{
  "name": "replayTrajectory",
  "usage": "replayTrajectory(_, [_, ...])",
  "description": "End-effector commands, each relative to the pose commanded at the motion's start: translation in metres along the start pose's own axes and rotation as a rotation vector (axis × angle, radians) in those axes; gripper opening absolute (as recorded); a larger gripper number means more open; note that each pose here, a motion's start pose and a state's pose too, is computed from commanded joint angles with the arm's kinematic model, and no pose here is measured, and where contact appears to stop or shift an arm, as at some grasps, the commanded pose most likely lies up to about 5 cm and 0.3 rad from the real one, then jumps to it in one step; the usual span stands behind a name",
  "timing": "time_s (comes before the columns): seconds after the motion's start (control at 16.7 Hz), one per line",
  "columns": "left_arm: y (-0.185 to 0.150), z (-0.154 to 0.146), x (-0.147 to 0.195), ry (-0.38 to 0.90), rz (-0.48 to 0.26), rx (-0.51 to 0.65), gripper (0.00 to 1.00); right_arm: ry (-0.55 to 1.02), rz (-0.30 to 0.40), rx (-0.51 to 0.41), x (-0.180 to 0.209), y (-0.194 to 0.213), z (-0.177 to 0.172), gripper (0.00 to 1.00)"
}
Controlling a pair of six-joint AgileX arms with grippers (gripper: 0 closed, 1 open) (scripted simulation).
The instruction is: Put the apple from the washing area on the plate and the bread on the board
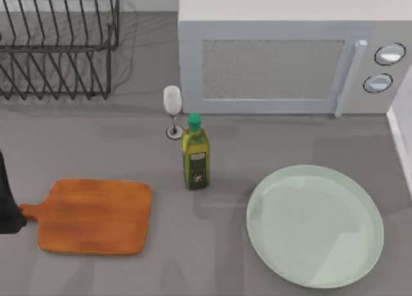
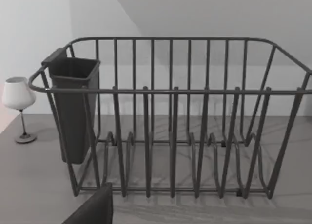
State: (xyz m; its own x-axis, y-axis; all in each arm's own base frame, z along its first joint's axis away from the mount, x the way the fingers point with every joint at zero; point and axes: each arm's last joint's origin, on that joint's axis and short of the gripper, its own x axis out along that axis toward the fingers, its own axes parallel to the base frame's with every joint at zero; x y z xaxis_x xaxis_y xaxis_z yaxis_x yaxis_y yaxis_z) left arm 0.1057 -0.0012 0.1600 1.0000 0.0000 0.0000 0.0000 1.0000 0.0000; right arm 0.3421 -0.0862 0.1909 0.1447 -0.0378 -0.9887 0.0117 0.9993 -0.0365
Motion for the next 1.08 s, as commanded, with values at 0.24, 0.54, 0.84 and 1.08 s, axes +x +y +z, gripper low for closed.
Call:
replayTrajectory(0.24, [0.000,0.000,0.000,0.000,0.000,0.000,1.00,0.129,0.032,0.001,0.032,-0.013,0.019,1.00])
replayTrajectory(0.54, [0.000,0.000,0.000,0.000,0.000,0.000,1.00,0.146,0.037,0.001,0.036,-0.015,0.021,1.00])
replayTrajectory(0.84, [0.000,0.000,0.000,0.000,0.000,0.000,1.00,0.154,0.039,-0.003,0.062,-0.014,0.021,1.00])
replayTrajectory(1.08, [0.000,0.000,0.000,0.000,0.000,0.000,1.00,0.137,0.034,-0.001,0.122,-0.014,0.018,1.00])
